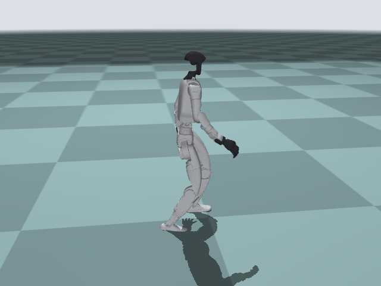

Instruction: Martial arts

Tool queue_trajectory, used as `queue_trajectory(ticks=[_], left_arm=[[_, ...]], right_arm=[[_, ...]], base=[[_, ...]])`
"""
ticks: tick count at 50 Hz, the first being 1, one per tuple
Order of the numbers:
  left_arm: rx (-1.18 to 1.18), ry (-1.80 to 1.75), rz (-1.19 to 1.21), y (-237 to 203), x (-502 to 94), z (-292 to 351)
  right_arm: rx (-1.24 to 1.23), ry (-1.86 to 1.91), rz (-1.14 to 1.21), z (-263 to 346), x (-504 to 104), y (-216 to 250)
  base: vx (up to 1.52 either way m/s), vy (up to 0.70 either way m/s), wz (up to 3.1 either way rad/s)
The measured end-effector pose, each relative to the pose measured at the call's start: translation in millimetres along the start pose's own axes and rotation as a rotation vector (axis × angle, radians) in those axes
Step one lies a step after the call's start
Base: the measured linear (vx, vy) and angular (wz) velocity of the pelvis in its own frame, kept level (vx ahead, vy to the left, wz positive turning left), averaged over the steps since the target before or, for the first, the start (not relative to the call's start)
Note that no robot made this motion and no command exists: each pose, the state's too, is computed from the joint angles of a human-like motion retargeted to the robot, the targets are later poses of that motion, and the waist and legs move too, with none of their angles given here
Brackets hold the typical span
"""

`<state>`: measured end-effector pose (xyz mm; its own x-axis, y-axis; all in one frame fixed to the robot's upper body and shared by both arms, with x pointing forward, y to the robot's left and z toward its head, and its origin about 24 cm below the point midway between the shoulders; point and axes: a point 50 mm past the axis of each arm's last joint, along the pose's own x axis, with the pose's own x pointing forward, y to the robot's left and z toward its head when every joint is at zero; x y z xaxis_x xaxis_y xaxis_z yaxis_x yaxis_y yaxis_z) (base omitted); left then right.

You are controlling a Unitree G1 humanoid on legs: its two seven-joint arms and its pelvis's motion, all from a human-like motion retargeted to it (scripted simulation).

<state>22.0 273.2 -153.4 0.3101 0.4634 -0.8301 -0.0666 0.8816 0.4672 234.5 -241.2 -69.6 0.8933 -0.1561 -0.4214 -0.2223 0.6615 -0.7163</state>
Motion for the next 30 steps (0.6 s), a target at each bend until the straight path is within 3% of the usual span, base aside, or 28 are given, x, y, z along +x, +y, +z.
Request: queue_trajectory(ticks=[7,16,30], left_arm=[[-0.007,0.22,-0.181,-39,-21,-50],[-0.038,0.029,-0.159,-28,0,8],[0.023,-0.454,-0.205,-26,4,141]], right_arm=[[0.004,0.232,0.145,-58,-31,31],[0.119,0.543,0.338,-113,-93,82],[0.145,0.192,0.437,-26,-44,98]], base=[[-0.24,-0.04,0.2],[-0.07,0.07,0.63],[-0.01,0.13,0.59]])
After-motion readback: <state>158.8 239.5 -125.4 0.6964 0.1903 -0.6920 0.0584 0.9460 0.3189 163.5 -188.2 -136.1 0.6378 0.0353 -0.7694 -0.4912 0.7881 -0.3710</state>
